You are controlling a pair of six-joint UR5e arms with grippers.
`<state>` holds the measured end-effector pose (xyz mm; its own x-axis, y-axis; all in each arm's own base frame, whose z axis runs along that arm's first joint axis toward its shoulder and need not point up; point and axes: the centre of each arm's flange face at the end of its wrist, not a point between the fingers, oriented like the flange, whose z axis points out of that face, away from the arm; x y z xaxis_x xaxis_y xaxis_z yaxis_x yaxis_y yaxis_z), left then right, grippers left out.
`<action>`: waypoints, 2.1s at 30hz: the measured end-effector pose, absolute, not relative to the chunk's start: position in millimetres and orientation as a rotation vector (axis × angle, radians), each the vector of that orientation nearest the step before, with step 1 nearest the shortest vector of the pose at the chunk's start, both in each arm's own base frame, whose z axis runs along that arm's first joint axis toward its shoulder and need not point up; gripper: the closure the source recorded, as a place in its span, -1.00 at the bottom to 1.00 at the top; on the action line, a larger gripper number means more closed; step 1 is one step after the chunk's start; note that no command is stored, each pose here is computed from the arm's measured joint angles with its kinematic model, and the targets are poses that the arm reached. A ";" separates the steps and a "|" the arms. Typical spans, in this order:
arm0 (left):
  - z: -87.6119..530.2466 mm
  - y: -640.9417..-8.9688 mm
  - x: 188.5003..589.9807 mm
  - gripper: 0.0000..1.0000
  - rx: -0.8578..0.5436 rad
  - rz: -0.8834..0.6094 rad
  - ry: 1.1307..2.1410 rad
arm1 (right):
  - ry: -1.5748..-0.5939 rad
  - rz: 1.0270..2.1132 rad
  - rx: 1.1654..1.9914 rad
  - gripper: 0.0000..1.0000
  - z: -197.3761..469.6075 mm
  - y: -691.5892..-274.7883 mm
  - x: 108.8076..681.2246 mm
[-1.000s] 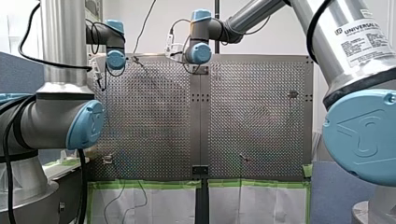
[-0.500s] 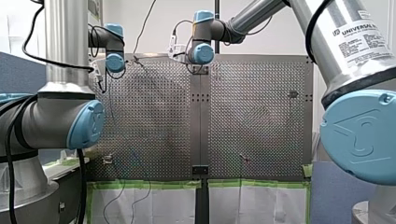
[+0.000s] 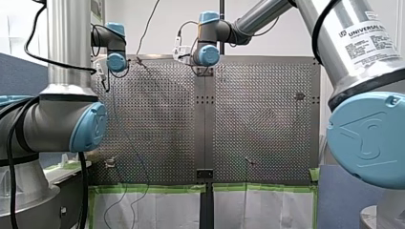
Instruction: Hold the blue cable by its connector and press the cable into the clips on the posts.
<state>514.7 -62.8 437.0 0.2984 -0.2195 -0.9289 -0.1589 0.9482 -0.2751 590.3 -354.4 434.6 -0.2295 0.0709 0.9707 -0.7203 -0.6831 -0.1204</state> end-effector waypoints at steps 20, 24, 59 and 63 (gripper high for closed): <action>438.7 -49.9 537.1 1.00 -0.317 -0.058 1.259 | -0.786 1.920 1.525 1.00 408.3 -389.4 587.2; 441.7 -47.1 546.0 1.00 -0.315 -0.067 1.256 | -0.774 1.932 1.507 1.00 416.6 -399.6 586.1; 434.4 -43.8 576.8 1.00 -0.298 -0.078 1.292 | -0.766 1.954 1.505 1.00 426.6 -469.9 603.1; 434.4 -44.3 576.7 1.00 -0.297 -0.080 1.292 | -0.766 1.953 1.507 1.00 426.3 -473.5 606.2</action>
<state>576.7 -44.3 434.4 0.2779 -0.2234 -0.9343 -0.1071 0.9593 -0.2613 606.2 -473.5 426.3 -0.2192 0.0806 0.9723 -0.7202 -0.6857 -0.1055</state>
